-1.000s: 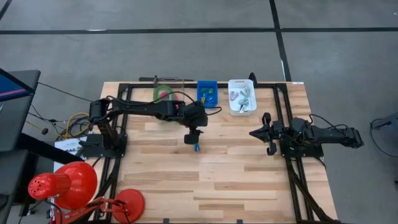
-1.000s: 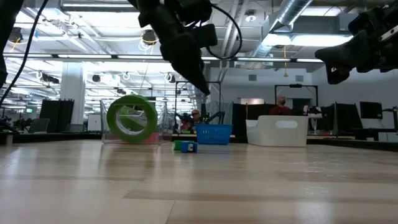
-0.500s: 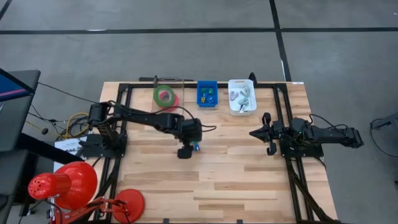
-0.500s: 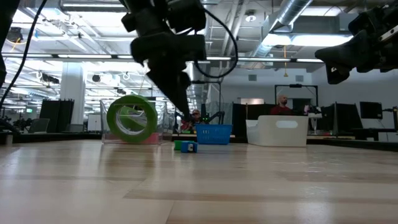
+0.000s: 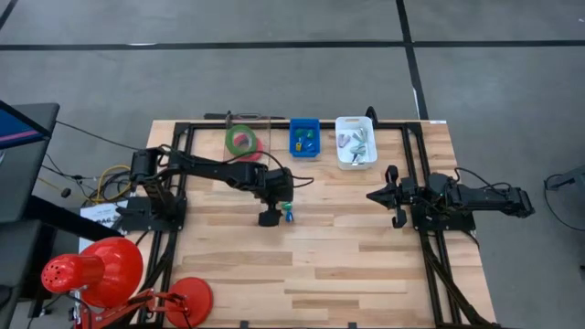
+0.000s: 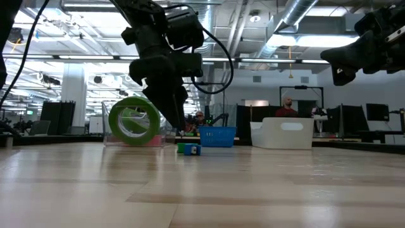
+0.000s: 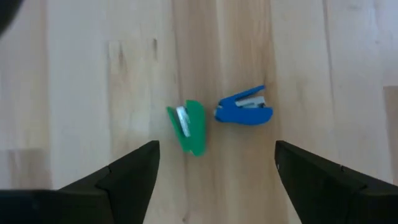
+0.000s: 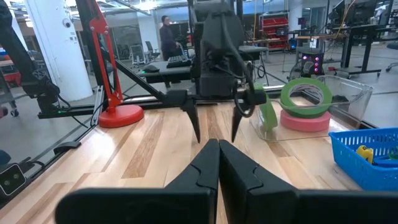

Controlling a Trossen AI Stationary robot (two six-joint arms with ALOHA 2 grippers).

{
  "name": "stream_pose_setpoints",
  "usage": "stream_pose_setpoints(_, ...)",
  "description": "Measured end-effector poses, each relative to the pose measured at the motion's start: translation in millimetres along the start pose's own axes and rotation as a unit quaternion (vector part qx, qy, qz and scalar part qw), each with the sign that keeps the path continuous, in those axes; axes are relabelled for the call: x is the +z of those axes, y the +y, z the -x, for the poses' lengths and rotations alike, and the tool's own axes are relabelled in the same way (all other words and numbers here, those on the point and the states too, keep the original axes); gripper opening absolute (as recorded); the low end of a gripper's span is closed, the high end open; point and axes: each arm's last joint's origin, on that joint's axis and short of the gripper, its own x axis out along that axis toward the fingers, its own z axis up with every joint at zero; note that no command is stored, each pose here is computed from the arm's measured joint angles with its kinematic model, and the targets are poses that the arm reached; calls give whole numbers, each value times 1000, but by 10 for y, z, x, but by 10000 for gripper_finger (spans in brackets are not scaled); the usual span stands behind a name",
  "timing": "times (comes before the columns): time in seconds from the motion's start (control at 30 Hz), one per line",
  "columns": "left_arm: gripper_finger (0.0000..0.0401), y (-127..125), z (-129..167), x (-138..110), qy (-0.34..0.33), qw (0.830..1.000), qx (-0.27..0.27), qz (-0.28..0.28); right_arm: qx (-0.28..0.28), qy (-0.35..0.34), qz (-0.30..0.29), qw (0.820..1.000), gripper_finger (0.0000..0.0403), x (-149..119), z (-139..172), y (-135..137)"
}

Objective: Pick and place Stapler, Stapler remover, tape
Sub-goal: Put the green stapler into the blue bin

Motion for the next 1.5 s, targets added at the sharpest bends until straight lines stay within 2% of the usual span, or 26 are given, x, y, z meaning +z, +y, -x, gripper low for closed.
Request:
stream_pose_setpoints(0.13,314,30,3,26,-15,1000,4,-25,0,0,0,1000,0,0,0,0)
stream_pose_setpoints(0.3,306,39,-30,63,-33,999,7,-37,0,0,0,1000,0,0,0,0)
stream_pose_setpoints(0.8,296,232,-294,-24,0,1000,12,-12,0,0,0,1000,0,0,0,0)
stream_pose_setpoints(1.3,296,235,-414,-55,11,1000,-3,-11,0,0,0,1000,0,0,0,0)
stream_pose_setpoints(1.4,283,236,-414,-55,11,1000,-2,-11,0,0,0,1000,0,1,0,0)
stream_pose_setpoints(1.5,253,239,-413,-56,12,1000,-1,-10,0,0,0,1000,0,0,0,0)
